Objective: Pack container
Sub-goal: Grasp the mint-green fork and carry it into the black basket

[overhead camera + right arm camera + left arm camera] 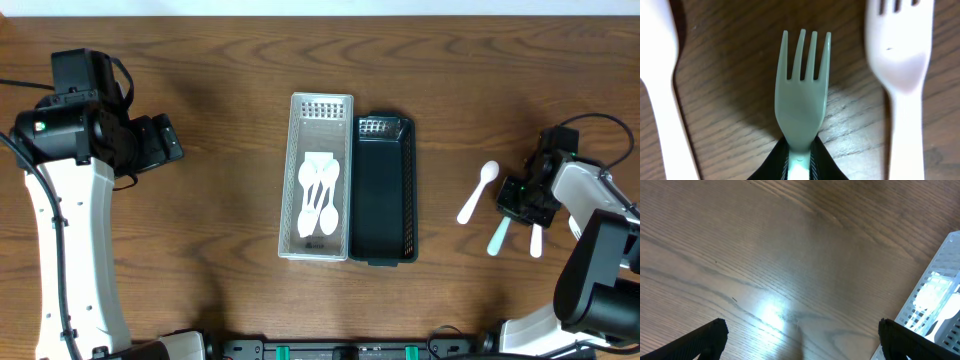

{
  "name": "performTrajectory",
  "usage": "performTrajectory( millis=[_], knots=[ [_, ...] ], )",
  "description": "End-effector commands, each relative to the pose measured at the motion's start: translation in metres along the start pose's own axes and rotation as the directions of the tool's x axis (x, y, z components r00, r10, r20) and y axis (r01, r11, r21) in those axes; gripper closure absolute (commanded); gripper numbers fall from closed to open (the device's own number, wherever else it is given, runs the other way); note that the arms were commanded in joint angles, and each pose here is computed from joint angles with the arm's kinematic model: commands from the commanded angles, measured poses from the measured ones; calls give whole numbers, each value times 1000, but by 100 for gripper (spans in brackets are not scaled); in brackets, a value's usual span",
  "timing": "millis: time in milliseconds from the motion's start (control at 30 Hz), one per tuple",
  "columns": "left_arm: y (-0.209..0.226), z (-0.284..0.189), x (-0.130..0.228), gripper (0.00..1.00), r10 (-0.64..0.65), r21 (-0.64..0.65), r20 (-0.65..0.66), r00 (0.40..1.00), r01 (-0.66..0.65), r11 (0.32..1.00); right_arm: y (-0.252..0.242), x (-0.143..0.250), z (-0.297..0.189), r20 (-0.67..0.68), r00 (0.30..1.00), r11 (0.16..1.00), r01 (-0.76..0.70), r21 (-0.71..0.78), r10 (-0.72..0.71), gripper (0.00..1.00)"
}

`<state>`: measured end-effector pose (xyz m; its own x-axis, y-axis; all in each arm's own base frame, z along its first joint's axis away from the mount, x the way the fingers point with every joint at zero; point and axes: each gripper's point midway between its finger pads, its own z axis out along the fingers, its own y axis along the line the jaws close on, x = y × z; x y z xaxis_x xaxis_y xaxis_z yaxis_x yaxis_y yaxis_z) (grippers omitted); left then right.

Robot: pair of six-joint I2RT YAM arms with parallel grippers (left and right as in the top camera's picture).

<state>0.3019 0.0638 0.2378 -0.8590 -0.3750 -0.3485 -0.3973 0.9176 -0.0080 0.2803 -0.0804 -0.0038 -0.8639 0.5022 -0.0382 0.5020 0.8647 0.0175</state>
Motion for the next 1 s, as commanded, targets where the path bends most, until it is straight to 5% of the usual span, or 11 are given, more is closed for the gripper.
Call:
performTrajectory(
  millis=[0, 200, 433, 633, 967],
  knots=[
    [0, 3, 1, 2, -3, 4, -9, 1000, 3, 1000, 19, -15, -20, 34, 999, 999, 29, -38, -28, 94],
    [0, 3, 1, 2, -3, 4, -9, 1000, 4, 1000, 87, -40, -119, 240, 951, 970, 225, -91, -198, 96],
    [0, 3, 1, 2, -4, 4, -8, 1000, 4, 1000, 188, -6, -195, 370, 882, 905, 380, -189, -293, 96],
    [0, 3, 1, 2, -4, 4, -8, 1000, 4, 1000, 236, 30, -175, 296, 927, 918, 309, -248, -232, 96],
    [0, 3, 1, 2, -4, 4, -8, 1000, 4, 1000, 258, 66, -71, 58, 937, 932, 348, -103, -344, 96]
  ],
)
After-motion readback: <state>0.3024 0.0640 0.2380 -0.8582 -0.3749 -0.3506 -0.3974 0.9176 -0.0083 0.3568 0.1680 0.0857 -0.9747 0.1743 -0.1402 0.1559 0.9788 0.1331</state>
